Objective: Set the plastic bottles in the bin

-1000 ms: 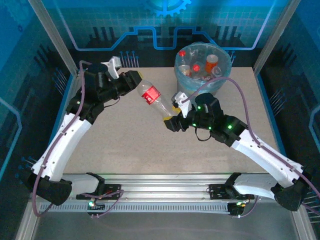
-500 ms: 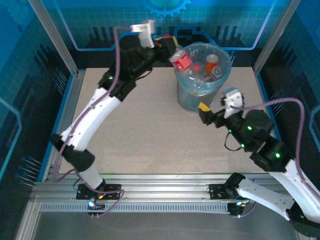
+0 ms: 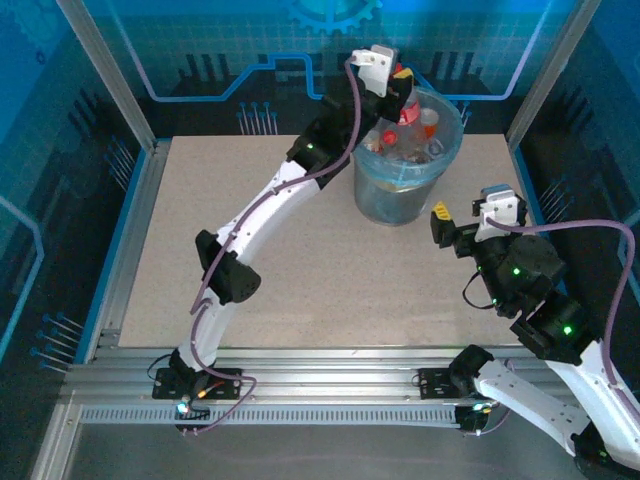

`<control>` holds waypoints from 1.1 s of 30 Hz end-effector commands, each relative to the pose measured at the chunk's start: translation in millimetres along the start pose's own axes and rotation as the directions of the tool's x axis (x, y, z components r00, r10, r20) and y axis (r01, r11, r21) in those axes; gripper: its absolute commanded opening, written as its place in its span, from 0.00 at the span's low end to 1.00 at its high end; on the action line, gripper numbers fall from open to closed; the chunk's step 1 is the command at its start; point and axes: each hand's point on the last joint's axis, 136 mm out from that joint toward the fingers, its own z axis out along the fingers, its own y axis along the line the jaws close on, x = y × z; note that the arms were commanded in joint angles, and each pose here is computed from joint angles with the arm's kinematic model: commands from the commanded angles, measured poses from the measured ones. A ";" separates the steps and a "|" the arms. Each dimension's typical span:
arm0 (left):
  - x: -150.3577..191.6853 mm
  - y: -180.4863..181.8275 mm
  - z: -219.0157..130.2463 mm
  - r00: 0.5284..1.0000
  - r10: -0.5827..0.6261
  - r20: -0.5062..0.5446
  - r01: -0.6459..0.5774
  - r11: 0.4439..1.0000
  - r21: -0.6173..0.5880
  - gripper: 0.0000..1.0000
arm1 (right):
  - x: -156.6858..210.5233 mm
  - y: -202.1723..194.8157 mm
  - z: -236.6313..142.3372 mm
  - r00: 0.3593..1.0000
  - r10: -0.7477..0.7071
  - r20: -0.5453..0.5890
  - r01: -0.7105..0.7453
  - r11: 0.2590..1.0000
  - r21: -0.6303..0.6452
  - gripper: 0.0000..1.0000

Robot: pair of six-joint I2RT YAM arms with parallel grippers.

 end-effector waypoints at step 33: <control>248.3 -4.5 3.5 0.796 0.141 -0.588 -0.128 0.990 0.065 0.00 | 9.8 19.4 34.2 0.993 0.048 -0.112 -0.051 0.999 -0.020 0.96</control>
